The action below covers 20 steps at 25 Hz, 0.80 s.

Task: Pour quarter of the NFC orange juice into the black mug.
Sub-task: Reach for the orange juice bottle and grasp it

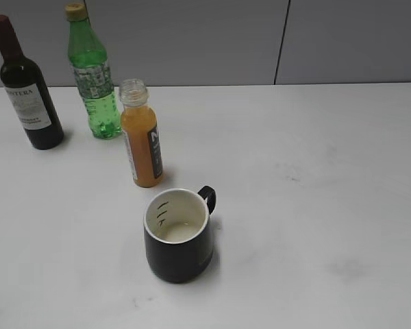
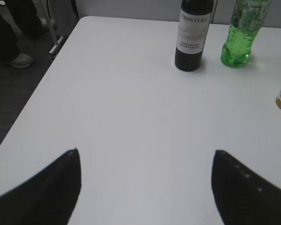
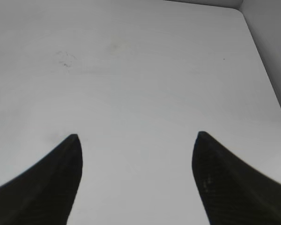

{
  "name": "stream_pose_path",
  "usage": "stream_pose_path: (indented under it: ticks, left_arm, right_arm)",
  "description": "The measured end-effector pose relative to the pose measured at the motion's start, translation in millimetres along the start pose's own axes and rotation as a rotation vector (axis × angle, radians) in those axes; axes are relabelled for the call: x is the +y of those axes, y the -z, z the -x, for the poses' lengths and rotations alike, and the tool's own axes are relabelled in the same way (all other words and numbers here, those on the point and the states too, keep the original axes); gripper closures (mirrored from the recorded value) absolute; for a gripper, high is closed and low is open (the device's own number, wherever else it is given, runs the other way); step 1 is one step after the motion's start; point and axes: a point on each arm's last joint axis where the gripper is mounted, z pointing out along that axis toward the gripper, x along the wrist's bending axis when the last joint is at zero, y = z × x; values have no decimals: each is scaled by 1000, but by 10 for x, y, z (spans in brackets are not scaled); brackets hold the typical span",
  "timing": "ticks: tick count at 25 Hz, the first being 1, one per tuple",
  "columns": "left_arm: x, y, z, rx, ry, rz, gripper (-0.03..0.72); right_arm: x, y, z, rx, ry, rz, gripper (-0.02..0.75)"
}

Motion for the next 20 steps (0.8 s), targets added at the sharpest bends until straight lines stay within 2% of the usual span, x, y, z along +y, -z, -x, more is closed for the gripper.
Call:
stream_pose_path:
  ticks: [5,10,13,20]
  left_arm:
    - [303,-166,-2,-6,4,134,12]
    - [653,-546,13,-26,-28,209,20]
    - [831,-795,54,-57,-45,299,27]
    - [1033,-1439,335,-176,-81,403,69]
  right_arm:
    - [0,0,0,0,0,0,182]
    - [0,0,-1,1,-1,0,182]
    - [0,0,-1,1,-1,0,182]
    - [0,0,-5,5,-4,0,182]
